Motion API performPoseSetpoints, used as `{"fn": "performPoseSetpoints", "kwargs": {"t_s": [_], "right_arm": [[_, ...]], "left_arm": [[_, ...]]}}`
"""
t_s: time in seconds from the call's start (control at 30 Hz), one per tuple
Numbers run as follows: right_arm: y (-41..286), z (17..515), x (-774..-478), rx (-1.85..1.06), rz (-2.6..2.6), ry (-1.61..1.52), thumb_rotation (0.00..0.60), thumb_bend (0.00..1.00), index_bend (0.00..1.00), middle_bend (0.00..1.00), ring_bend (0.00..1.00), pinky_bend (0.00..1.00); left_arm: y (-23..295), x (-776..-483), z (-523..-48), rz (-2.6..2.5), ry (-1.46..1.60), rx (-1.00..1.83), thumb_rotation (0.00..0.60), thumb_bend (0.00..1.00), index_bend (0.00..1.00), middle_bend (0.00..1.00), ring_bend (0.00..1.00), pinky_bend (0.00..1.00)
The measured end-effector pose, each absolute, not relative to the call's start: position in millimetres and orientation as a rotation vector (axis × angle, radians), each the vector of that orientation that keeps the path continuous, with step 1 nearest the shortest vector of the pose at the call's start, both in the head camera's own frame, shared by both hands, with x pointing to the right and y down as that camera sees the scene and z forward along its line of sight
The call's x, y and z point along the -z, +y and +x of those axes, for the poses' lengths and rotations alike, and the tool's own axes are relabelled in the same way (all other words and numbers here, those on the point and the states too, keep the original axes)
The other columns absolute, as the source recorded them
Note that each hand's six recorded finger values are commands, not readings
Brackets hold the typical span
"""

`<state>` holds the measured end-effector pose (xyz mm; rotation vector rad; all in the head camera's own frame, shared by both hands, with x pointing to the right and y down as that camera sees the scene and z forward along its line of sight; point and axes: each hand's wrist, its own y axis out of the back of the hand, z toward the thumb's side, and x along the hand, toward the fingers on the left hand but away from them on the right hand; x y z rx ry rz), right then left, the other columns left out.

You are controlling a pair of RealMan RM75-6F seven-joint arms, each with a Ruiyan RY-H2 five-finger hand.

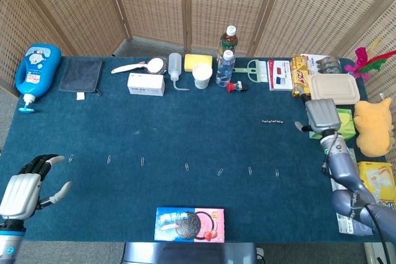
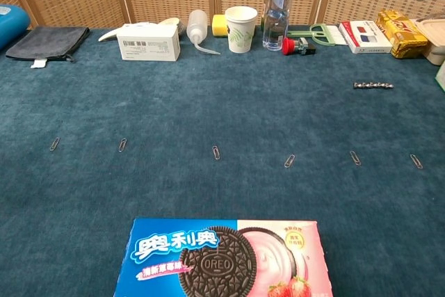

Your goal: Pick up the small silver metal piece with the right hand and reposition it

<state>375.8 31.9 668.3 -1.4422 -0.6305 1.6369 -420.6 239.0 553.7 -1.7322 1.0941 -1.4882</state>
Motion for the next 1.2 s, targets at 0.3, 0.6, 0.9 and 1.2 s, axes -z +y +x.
{"fn": "performPoseSetpoints", "kwargs": {"t_s": [0.3,0.6,0.9,1.2], "right_arm": [[32,372,-689,-1.753,-1.385,-0.510,0.536,0.29,0.00,0.60,0.77,0.67],[27,348,-703,-1.737,-1.431,-0.536,0.549,0.29,0.34,0.67,0.81,0.67],[21,337,-711,-1.724,-1.451,-0.551,0.564,0.29,0.57,0.70,0.83,0.67],[18,328,-720,-1.724,-1.464,-0.550,0.570,0.29,0.56,0.71,0.83,0.67]], "left_arm": [[237,-554,-418,-1.732,1.087,1.488,0.078,0.36,0.22,0.20,0.15,0.23],[237,-554,-419,-1.731,1.089,1.488,0.077,0.36,0.22,0.20,0.15,0.23],[238,-555,-422,-1.730,1.093,1.493,0.079,0.36,0.22,0.20,0.15,0.23],[237,-556,-424,-1.729,1.092,1.493,0.079,0.36,0.22,0.20,0.15,0.23]]}}
